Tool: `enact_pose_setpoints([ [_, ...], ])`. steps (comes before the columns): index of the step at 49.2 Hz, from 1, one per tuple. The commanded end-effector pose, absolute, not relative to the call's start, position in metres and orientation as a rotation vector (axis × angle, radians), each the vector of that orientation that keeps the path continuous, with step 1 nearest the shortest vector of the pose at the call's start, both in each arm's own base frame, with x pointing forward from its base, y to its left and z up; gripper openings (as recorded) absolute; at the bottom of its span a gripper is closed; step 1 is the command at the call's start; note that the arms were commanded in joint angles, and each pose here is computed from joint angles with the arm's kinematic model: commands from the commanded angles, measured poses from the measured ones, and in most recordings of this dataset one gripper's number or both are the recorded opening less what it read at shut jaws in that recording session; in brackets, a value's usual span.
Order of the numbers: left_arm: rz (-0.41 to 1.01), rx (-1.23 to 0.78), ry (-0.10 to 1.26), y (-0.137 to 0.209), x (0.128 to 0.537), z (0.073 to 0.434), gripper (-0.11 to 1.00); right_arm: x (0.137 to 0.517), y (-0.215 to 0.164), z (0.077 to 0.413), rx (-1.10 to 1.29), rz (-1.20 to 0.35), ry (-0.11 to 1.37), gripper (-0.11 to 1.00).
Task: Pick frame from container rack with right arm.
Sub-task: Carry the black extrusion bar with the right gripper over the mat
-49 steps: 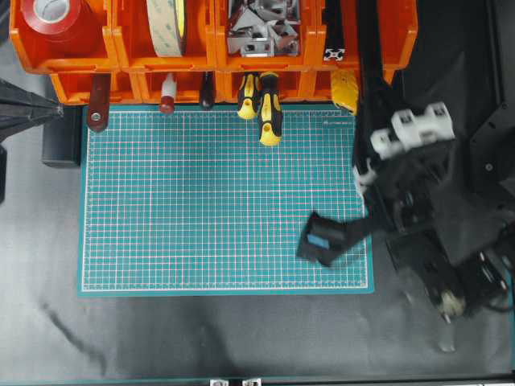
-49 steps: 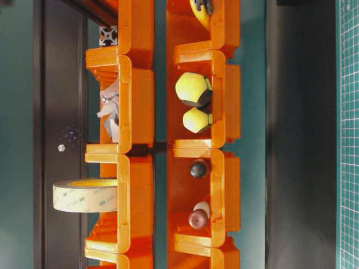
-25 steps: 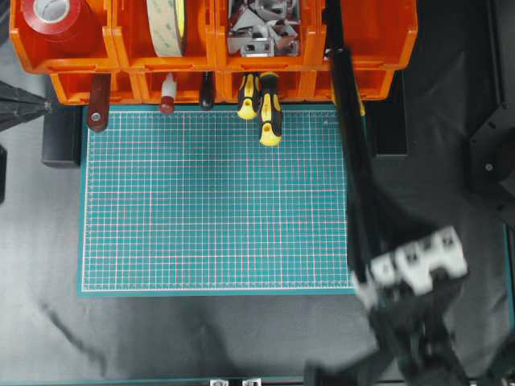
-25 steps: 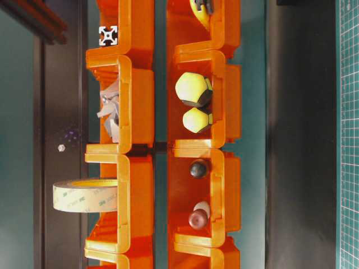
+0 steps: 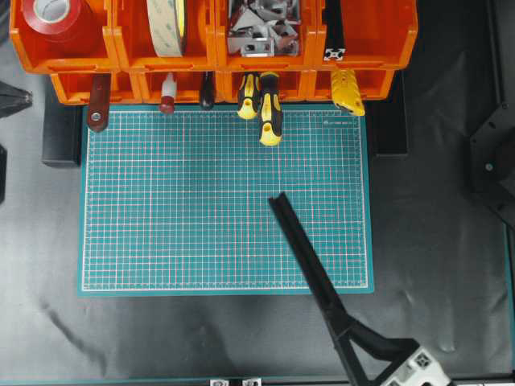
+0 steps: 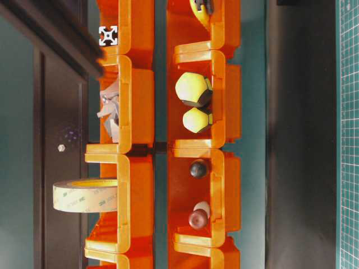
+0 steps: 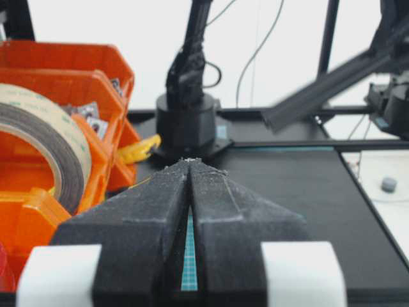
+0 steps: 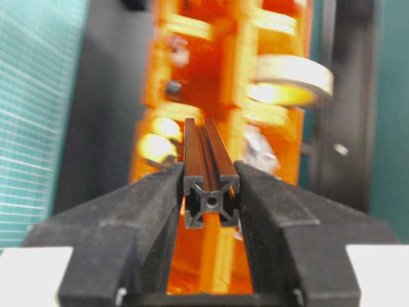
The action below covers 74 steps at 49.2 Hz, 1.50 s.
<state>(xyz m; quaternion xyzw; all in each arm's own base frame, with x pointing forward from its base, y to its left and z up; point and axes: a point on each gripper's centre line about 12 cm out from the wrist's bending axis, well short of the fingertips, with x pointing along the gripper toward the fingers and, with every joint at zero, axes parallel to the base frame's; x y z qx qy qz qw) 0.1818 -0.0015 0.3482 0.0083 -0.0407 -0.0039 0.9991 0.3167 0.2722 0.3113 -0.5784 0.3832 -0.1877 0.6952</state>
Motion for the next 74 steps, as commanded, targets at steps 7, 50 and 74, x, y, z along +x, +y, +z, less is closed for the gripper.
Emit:
enact_pose_setpoints([
  [7, -0.009, 0.015, -0.12, -0.002, 0.181, 0.363, 0.0, 0.317, 0.278, 0.296, -1.297, -0.278, 0.83, 0.25],
  [50, -0.012, 0.021, -0.118, -0.002, 0.18, 0.362, 0.0, 0.394, 0.163, 0.184, -1.373, 0.052, 0.953, 0.25],
  [74, -0.009, 0.023, -0.114, -0.002, 0.181, 0.361, 0.0, 0.412, 0.151, 0.157, -1.331, 0.096, 1.005, 0.25],
])
